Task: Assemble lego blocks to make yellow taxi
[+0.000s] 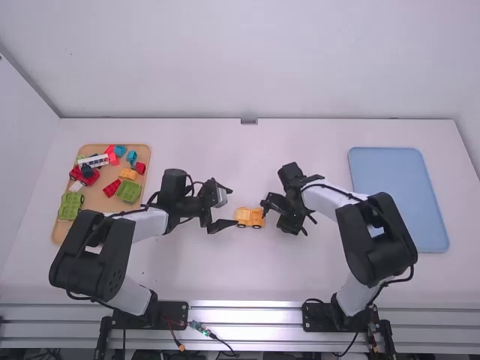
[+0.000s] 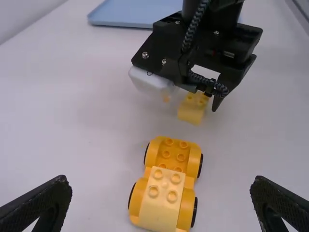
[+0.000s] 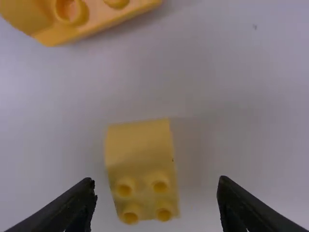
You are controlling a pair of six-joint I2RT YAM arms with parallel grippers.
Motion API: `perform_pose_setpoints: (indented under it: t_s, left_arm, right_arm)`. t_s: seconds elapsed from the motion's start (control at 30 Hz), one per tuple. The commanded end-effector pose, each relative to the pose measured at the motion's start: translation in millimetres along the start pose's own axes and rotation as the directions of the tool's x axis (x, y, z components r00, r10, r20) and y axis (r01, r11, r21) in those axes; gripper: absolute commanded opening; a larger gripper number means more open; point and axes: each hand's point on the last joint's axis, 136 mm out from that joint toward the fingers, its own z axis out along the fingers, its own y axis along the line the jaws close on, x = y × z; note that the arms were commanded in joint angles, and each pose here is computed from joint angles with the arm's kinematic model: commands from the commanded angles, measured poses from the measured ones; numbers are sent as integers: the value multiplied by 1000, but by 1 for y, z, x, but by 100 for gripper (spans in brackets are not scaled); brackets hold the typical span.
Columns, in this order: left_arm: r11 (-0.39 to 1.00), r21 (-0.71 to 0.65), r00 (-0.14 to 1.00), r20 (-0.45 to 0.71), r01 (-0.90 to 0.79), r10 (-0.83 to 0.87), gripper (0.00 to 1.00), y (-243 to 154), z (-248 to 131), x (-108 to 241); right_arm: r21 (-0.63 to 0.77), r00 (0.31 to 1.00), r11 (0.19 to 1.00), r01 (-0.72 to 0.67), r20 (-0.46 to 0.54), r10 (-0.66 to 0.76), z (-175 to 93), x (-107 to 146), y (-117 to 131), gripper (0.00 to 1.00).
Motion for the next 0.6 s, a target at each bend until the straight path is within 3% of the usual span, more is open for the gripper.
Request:
perform_pose_setpoints:
  t_s: [0.0,0.57]
  left_arm:
    - [1000,3,999,31,-20,20,99,2,-4,-14]
    - [1000,-11,999,41,-20,21,99,4,-8,-20]
  right_arm:
    - [-13,1000,1000,-2,15,2,1,-5,-1,66]
    - [-10,999,1000,0,41,1,10,-5,3,76]
